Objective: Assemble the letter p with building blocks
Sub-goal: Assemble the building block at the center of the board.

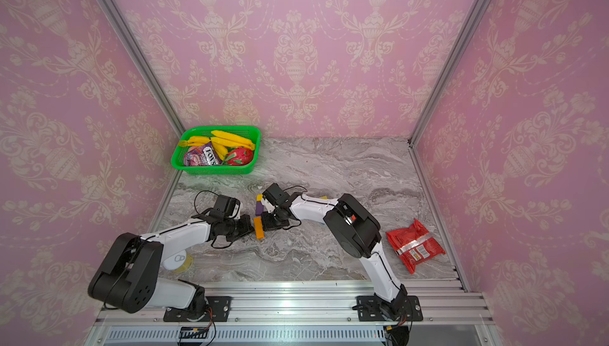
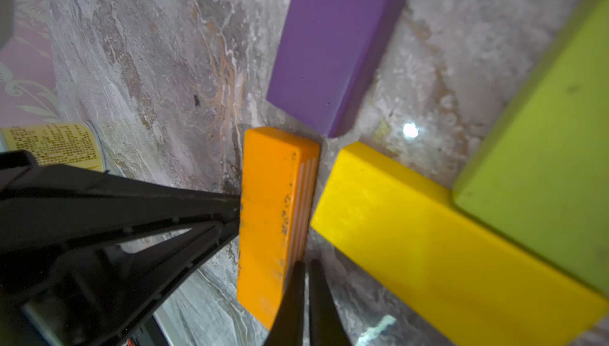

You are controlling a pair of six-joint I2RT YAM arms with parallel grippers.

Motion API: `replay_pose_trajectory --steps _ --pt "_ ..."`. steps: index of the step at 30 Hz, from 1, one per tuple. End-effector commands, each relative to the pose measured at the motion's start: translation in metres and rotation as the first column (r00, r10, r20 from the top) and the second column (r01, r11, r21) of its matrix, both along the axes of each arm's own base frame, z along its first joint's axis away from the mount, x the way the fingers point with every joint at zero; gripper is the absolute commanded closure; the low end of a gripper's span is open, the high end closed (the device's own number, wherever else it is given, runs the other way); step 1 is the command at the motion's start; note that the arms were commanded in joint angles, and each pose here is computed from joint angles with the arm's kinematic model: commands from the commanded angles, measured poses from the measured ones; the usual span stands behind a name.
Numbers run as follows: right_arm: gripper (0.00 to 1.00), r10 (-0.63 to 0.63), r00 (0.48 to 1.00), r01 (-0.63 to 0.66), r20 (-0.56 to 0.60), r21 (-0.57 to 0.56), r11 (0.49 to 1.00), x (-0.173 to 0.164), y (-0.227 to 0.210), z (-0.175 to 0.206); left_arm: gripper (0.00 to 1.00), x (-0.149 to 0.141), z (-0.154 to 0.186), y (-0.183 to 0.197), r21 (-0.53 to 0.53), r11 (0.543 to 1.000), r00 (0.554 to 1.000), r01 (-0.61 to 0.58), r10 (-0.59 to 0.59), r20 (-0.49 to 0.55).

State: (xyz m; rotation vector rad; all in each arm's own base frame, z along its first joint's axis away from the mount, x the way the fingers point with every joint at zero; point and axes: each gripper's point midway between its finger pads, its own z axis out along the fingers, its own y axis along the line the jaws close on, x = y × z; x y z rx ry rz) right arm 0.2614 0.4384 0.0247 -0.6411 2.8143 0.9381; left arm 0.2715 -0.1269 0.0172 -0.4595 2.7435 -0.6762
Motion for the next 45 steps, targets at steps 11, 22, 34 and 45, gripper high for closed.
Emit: replay_pose_trajectory --steps 11,22,34,45 --pt "0.90 -0.010 0.999 0.006 -0.047 -0.071 0.997 -0.014 -0.013 -0.017 1.00 -0.008 -0.014 0.014 0.025 0.999 0.997 -0.027 0.029 -0.066" --pt "0.90 -0.012 0.998 0.006 -0.059 -0.092 0.996 -0.025 -0.028 -0.025 1.00 0.002 -0.018 0.010 0.009 1.000 0.997 -0.028 0.029 -0.069" --pt "0.90 -0.025 0.997 0.020 -0.070 -0.069 0.997 -0.022 -0.021 -0.023 1.00 0.006 -0.019 0.010 0.015 0.999 0.998 -0.029 0.030 -0.062" --pt "0.90 -0.021 0.997 0.017 -0.071 -0.054 0.998 -0.019 -0.014 -0.023 1.00 0.012 -0.018 0.012 0.032 0.999 0.998 -0.033 0.034 -0.058"
